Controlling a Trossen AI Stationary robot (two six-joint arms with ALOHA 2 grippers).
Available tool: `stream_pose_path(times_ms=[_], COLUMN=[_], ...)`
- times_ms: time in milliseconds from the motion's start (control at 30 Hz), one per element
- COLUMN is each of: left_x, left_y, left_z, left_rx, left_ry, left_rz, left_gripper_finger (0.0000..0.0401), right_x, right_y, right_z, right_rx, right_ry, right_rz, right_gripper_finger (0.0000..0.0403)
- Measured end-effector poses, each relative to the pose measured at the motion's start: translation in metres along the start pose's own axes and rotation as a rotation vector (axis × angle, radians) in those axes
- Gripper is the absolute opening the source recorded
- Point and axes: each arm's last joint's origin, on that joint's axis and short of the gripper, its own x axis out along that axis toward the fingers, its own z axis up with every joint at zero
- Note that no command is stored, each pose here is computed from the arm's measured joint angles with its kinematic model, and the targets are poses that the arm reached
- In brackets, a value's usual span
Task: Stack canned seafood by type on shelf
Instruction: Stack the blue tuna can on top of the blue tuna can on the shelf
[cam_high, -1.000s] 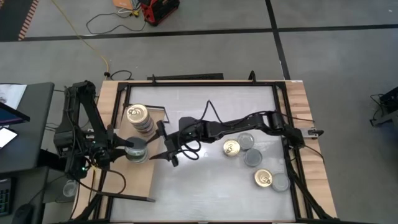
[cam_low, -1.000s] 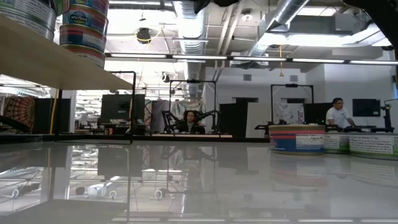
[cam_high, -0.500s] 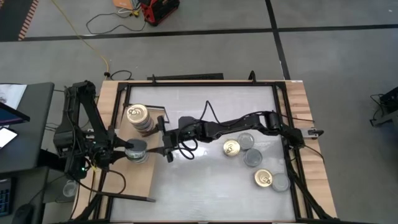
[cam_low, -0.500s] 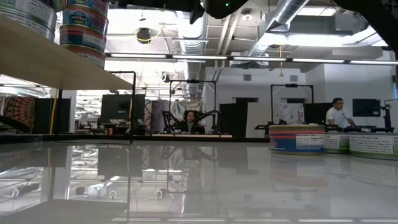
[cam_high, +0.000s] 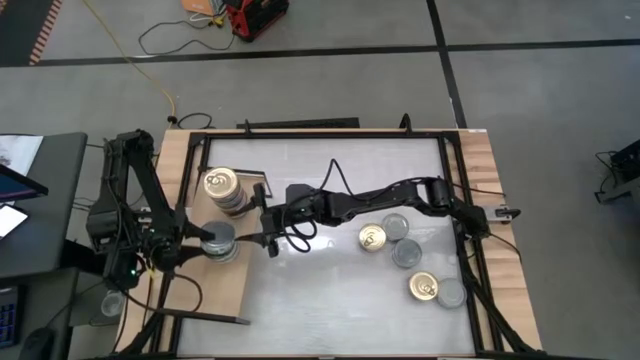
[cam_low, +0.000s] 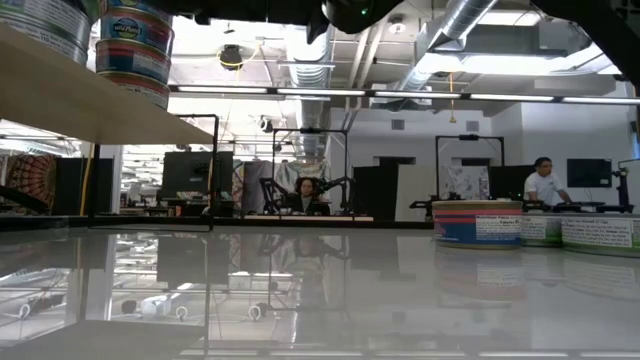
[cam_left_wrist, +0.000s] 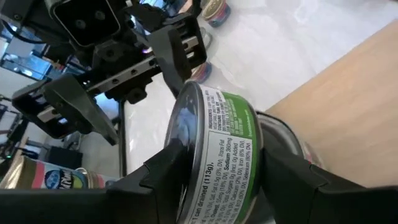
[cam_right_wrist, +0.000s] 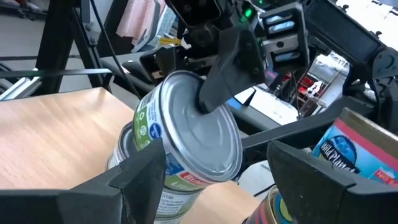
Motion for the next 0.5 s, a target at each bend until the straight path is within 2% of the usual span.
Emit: stream_pose_path(times_ms=[133,367,500], left_x=[-0.0001,-0.0001,-0.0002], left_y=[-0.0018,-0.0039,-0.0045], left_z=[0.0024,0.0046,0.0049], left_rx=[-0.033,-0.078,-0.091], left_ry=[-0.005,-0.005,-0.001], left_rz=[-0.029,-0.066,-0.083], left_gripper_finger=[0.0201,0.0257,0.0271], right_x=[0.0000,0.0000,0.0000], right_y=[0.0001,0.0009,0.0015], right_z=[-0.0002,-0.0016,-0.0017], right_rx=[0.000,0.021,0.023], right_ry=[0.001,0.016,0.019], right_rz=[0.002,0.011,0.013], right_gripper_finger=[0.0311,0.0311,0.0311])
